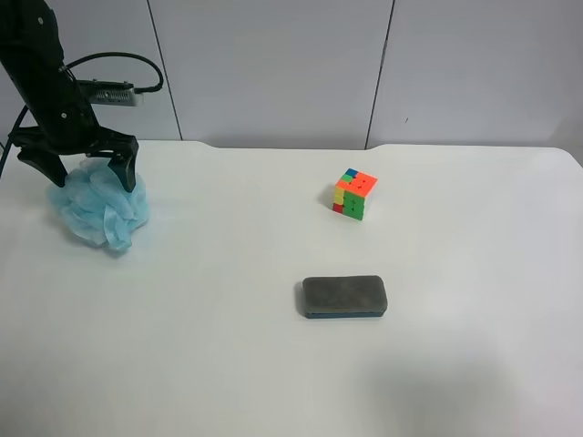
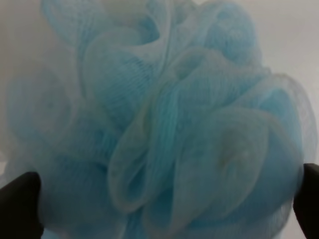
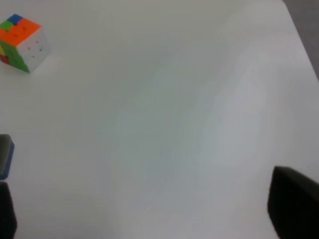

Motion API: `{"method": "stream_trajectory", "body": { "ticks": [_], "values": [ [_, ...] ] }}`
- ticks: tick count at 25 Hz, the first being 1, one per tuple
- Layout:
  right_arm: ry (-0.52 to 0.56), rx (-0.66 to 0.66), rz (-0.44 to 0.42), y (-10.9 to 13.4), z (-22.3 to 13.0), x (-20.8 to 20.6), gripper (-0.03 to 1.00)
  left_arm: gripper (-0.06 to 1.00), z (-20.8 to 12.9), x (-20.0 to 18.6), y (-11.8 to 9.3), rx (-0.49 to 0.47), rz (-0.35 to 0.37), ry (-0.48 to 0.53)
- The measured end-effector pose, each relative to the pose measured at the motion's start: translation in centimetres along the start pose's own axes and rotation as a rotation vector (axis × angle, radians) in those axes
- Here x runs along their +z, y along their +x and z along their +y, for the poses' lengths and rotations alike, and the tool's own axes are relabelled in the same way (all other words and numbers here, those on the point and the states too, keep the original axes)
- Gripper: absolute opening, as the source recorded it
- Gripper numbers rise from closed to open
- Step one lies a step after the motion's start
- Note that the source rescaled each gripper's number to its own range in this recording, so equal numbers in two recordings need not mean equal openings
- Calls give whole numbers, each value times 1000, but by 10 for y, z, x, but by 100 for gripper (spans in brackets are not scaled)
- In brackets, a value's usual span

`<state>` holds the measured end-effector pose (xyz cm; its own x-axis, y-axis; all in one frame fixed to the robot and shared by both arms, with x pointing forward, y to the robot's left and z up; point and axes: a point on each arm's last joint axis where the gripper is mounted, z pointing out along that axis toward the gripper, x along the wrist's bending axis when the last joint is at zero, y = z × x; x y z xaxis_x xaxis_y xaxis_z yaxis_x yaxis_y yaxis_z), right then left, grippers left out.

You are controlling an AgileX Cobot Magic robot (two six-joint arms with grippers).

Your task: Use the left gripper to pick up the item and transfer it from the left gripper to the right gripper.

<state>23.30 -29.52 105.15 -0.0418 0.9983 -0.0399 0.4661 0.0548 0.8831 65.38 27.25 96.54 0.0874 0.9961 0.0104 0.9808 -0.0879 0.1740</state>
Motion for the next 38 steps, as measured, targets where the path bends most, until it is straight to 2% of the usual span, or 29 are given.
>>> {"method": "stream_trajectory", "body": {
  "ticks": [6, 9, 13, 15, 18, 20, 21, 30, 38],
  "values": [
    [0, 0, 0, 0, 0, 0, 100, 100, 2, 19, 1, 5, 7, 21],
    [0, 0, 0, 0, 0, 0, 100, 93, 3, 25, 1, 7, 9, 29],
    [0, 0, 0, 0, 0, 0, 100, 70, 2, 32, 1, 10, 12, 43],
    [0, 0, 0, 0, 0, 0, 100, 54, 2, 34, 1, 11, 13, 45],
    [0, 0, 0, 0, 0, 0, 100, 22, 3, 33, 1, 11, 13, 45],
    [0, 0, 0, 0, 0, 0, 100, 9, 3, 33, 1, 14, 12, 46],
    [0, 0, 0, 0, 0, 0, 100, 6, 3, 33, 1, 15, 12, 45],
    [0, 0, 0, 0, 0, 0, 100, 5, 1, 25, 1, 31, 12, 53],
    [0, 0, 0, 0, 0, 0, 100, 3, -6, -28, 1, 49, 13, 15]
  ]
}}
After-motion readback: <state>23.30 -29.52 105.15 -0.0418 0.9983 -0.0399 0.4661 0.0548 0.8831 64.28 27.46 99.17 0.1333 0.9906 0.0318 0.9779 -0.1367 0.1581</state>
